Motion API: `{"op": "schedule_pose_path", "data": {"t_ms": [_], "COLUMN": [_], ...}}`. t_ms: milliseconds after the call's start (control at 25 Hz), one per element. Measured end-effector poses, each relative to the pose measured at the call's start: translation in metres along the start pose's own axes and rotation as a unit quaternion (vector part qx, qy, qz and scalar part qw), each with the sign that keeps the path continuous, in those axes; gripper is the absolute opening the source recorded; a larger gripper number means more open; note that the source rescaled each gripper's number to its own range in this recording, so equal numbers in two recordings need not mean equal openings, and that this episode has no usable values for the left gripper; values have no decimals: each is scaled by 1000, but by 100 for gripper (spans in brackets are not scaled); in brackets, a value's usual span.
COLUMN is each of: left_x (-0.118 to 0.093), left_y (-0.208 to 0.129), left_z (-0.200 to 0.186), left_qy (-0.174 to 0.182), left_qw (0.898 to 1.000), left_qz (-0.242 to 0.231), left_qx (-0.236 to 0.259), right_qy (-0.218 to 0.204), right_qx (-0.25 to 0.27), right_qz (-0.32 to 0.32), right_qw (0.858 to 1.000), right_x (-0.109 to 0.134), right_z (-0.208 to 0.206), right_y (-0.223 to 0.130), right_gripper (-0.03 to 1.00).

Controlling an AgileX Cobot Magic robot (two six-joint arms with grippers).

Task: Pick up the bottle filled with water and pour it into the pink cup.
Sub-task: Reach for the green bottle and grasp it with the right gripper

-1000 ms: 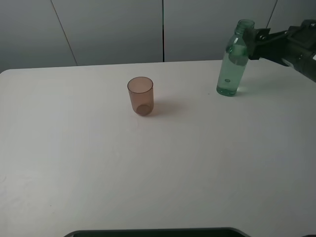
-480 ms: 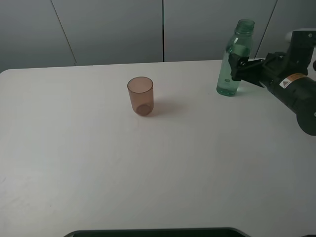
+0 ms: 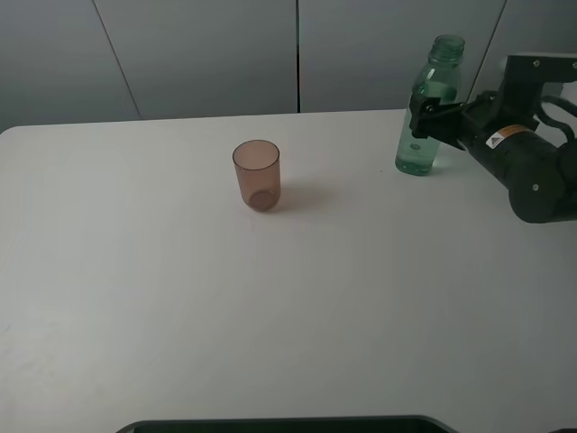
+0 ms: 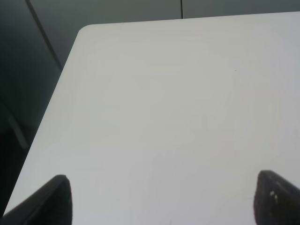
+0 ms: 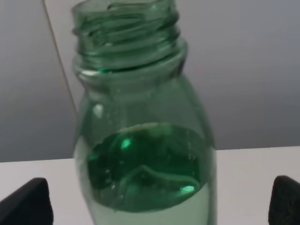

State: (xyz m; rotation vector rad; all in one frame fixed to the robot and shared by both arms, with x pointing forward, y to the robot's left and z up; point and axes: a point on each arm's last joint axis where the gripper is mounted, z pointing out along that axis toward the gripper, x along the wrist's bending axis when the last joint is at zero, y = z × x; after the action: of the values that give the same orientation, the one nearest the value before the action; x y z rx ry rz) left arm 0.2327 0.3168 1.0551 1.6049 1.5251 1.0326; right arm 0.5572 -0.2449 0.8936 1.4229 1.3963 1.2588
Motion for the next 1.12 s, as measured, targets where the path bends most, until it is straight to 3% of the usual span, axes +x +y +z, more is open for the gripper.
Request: {"op": "schedule_pose_path", "data": {"t_ms": [560,1040,1080,1120], "left_x": [0,0,0,0], "left_y": [0,0,0,0], "left_z": [0,0,0,0], "left_qy": [0,0,0,0], "left_qw": [1000,1000,1000,1000], "left_qz": [0,0,0,0], "left_qx": [0,0,0,0], "right_qy": [-7,-11,-11,-11], "right_qx": [26,39,39,39], "right_qz": [2,3,3,3], "right_qw": [1000,999,999,999], "right_x": [1,0,0,0], "right_z": [42,49,49,49], "right_y": [-6,-13,-13,-13], "right_gripper": [100,100,91,73]}}
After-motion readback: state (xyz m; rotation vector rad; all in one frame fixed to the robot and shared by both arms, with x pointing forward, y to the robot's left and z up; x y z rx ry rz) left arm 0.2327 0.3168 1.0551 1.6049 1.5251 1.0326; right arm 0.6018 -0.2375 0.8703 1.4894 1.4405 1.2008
